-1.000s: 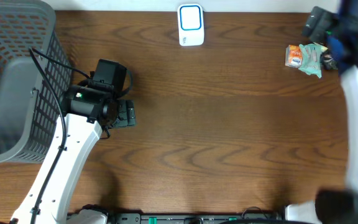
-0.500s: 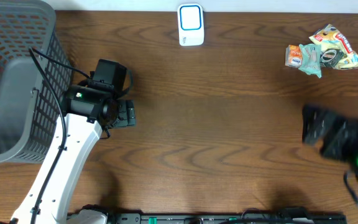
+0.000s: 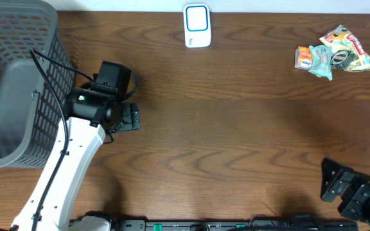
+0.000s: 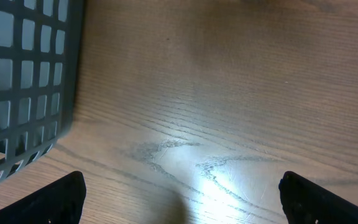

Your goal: Scan the item barcode

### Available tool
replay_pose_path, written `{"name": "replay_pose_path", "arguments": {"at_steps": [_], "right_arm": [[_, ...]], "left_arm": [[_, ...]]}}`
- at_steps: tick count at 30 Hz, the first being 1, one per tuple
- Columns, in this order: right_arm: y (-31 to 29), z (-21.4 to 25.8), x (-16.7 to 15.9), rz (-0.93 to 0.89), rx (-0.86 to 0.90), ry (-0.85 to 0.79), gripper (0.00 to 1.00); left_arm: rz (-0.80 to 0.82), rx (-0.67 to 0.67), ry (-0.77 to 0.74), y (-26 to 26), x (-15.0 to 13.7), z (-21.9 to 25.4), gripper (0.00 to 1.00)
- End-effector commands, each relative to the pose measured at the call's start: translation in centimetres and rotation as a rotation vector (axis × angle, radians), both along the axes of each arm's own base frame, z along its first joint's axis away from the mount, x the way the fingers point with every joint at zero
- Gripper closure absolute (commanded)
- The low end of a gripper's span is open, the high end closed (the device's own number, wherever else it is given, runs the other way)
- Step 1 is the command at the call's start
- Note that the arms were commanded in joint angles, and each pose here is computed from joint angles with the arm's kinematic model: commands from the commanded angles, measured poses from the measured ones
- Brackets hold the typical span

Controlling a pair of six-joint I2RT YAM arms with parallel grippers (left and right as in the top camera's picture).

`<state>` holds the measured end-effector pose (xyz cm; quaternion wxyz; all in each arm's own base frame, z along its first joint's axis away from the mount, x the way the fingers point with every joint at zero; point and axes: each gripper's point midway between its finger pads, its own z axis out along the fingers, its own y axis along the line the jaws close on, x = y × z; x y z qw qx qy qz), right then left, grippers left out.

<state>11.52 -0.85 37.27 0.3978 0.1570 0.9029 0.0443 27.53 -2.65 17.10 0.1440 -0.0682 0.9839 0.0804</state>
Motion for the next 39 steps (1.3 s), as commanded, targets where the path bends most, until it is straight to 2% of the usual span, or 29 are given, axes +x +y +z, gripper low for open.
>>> {"name": "replay_pose_path", "arguments": {"at_steps": [1, 6, 9, 13, 25, 33, 39], "right_arm": [[-1.7, -0.1, -0.2, -0.059, -0.084, 0.003, 0.01], [-1.6, -2.0, 0.7, -0.031, -0.111, 0.065, 0.01], [-1.1, -2.9, 2.4, 0.045, -0.159, 0.032, 0.01], [0.7, -4.6, 4.7, 0.232, -0.236, -0.085, 0.01], [0.8, -13.4, 9.0, 0.201, -0.269, -0.413, 0.01], [2.4, -16.3, 11.1, 0.282, -0.298, -0.625, 0.01], [3.5, -17.8, 11.9, 0.336, -0.305, -0.700, 0.01]], "left_arm": [[0.007, 0.010, 0.005, 0.3, 0.0, -0.1, 0.02], [0.007, 0.010, 0.005, 0.3, 0.0, -0.1, 0.02], [0.007, 0.010, 0.005, 0.3, 0.0, -0.1, 0.02], [0.007, 0.010, 0.005, 0.3, 0.0, -0.1, 0.02], [0.007, 0.010, 0.004, 0.3, 0.0, -0.1, 0.02], [0.007, 0.010, 0.005, 0.3, 0.0, -0.1, 0.02], [0.007, 0.010, 0.005, 0.3, 0.0, -0.1, 0.03]]}}
